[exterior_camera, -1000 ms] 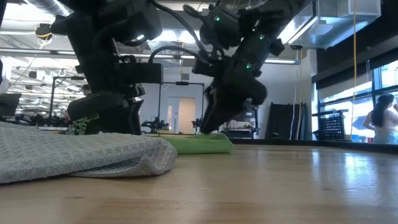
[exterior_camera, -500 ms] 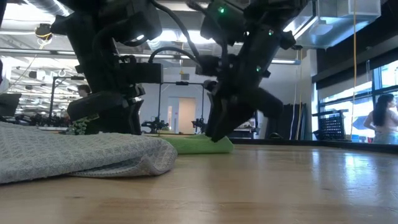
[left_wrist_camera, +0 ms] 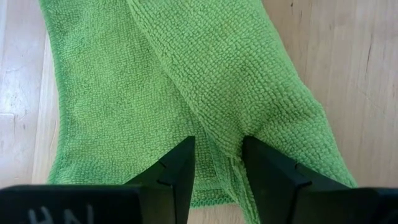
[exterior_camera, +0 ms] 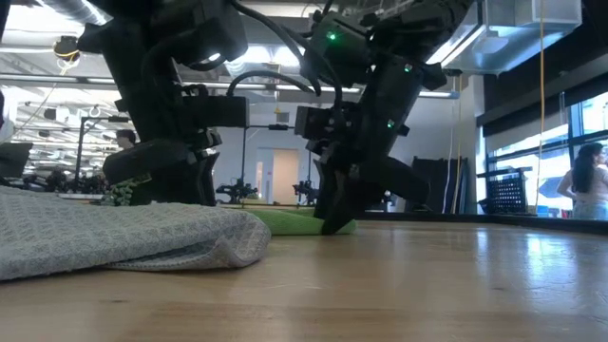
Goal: Roll microfiber towels into tight, uniform cylinder then place into a basket
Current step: Roll the green microfiber cloth
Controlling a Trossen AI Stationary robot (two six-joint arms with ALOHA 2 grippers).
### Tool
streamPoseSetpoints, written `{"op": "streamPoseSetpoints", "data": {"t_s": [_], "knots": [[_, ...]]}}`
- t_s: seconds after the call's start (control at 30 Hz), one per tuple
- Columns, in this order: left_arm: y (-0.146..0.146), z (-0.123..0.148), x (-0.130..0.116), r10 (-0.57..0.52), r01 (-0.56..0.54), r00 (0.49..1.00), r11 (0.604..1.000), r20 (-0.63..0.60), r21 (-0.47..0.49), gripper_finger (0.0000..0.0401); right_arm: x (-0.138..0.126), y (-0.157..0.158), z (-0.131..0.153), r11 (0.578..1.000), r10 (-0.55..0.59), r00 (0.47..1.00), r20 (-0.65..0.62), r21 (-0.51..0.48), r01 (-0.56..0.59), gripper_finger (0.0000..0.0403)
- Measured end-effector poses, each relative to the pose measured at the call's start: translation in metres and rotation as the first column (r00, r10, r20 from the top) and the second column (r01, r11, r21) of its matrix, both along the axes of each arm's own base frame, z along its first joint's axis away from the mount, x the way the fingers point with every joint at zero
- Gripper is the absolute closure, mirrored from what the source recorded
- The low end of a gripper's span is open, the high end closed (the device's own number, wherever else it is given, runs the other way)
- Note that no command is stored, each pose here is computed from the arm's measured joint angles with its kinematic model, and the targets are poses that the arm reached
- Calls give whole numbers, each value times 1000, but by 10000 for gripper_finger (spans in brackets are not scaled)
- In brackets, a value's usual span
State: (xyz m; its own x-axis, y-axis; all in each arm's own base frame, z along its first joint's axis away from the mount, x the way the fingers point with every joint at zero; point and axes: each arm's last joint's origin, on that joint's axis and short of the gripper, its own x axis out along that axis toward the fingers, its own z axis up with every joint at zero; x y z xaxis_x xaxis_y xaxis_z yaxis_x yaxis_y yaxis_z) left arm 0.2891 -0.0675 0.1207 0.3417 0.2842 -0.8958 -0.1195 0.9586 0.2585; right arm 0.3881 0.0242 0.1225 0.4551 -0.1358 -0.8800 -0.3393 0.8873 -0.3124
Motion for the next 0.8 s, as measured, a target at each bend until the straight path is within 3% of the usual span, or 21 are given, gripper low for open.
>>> {"op": "streamPoseSetpoints", "data": {"t_s": [0.27,0.53,0.8], "knots": [[0,0,0,0,0,1000,1000,2,0,268,1,-5,-1,998,-56,998,11,33,56,294],[0,0,0,-5,5,1000,1000,1,3,268,3,-10,-2,992,-124,992,38,26,123,387],[0,0,-1,-6,6,1000,1000,-6,5,268,3,-10,-1,953,-288,956,57,116,280,393]]}}
